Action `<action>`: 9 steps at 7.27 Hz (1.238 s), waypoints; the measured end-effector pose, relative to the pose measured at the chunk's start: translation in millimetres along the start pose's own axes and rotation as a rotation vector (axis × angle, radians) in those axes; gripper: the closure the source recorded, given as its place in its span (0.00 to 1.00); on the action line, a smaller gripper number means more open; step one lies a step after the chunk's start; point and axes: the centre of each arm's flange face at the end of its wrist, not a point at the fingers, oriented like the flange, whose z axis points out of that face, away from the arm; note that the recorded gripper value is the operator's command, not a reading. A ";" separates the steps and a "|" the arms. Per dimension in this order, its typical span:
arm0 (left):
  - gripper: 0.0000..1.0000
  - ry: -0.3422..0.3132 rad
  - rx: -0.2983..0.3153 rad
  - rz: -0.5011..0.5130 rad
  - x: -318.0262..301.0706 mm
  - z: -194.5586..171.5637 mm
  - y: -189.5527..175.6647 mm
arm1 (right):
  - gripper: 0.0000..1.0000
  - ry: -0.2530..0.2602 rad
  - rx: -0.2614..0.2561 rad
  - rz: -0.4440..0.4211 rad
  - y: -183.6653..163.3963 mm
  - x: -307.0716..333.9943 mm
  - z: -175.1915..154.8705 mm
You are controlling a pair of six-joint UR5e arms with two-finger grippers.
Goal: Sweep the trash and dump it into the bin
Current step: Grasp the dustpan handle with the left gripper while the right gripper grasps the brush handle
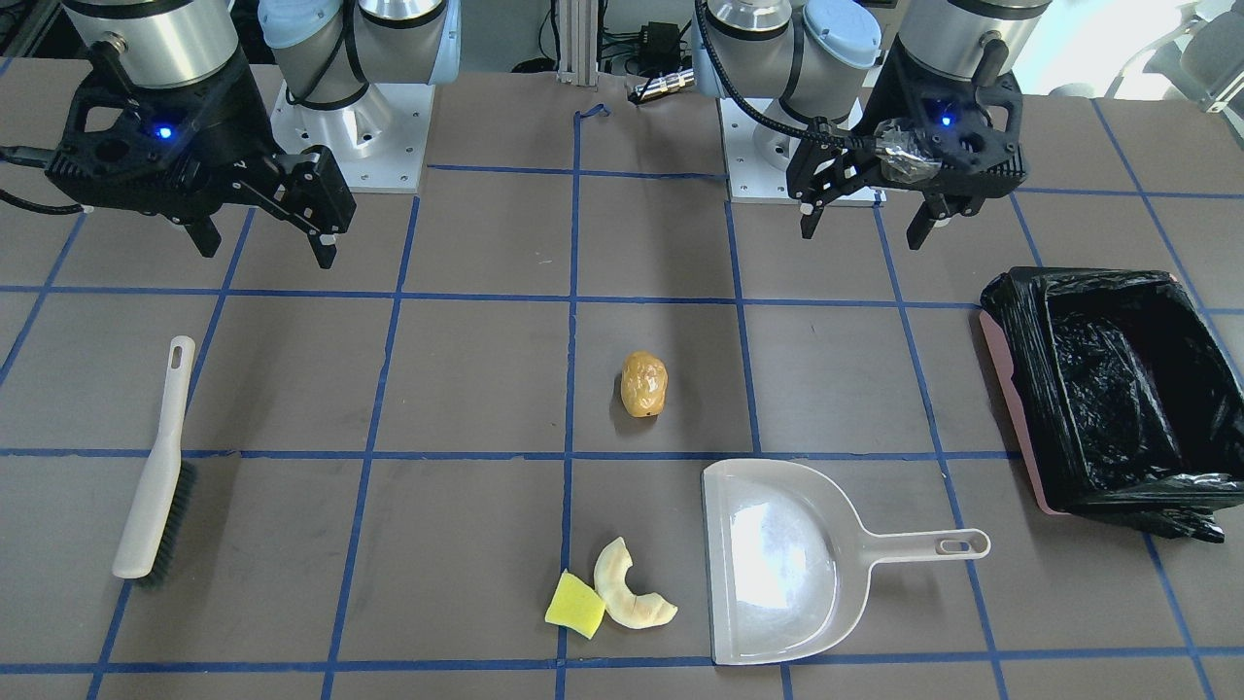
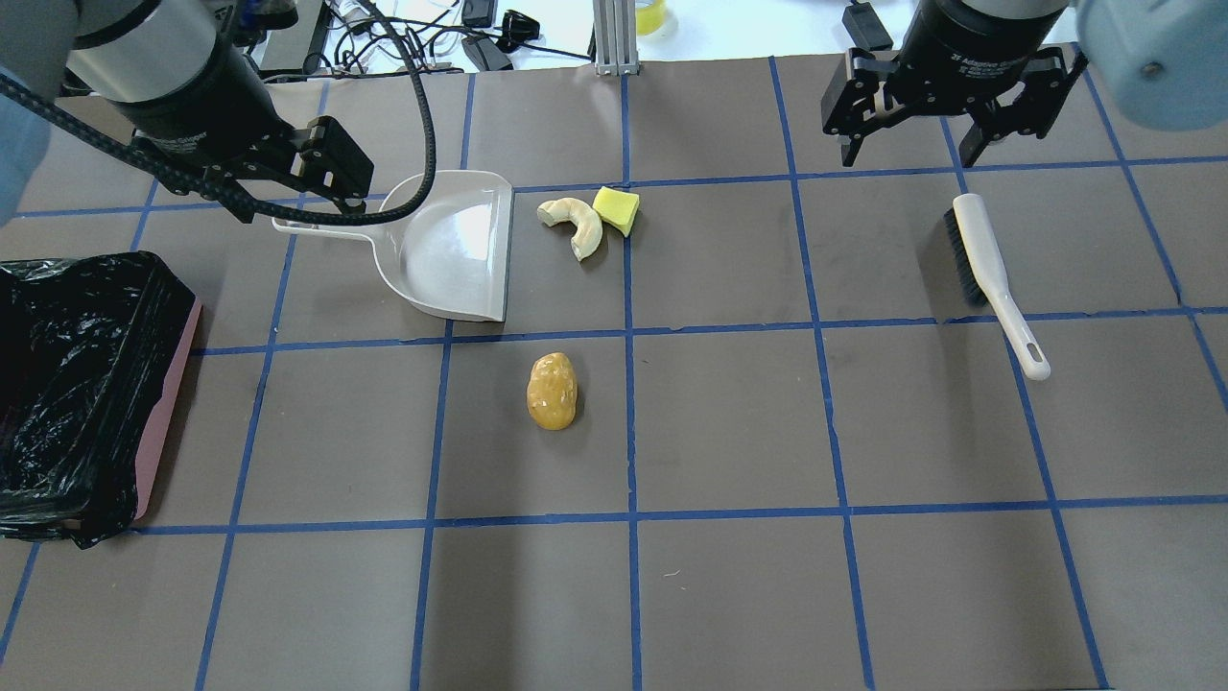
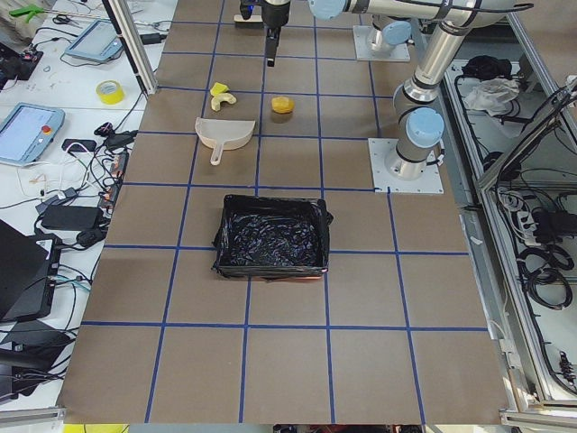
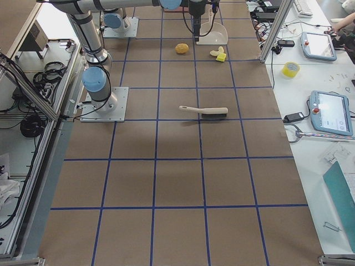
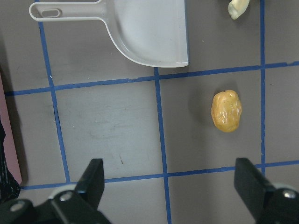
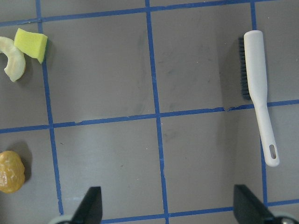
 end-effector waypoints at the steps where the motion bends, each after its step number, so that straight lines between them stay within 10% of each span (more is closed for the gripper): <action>1: 0.00 0.003 -0.008 -0.005 -6.4 14.6 -5.8 | 0.00 0.005 -0.026 0.006 -6.8 22.4 17.4; 6: 0.00 0.012 -0.054 0.260 -33.1 176.2 -61.9 | 0.00 -0.003 -0.165 -0.032 -1.3 162.6 150.2; 9: 0.00 0.017 -0.037 0.753 -75.3 220.2 -94.3 | 0.00 0.032 -0.026 -0.103 -12.8 195.7 212.3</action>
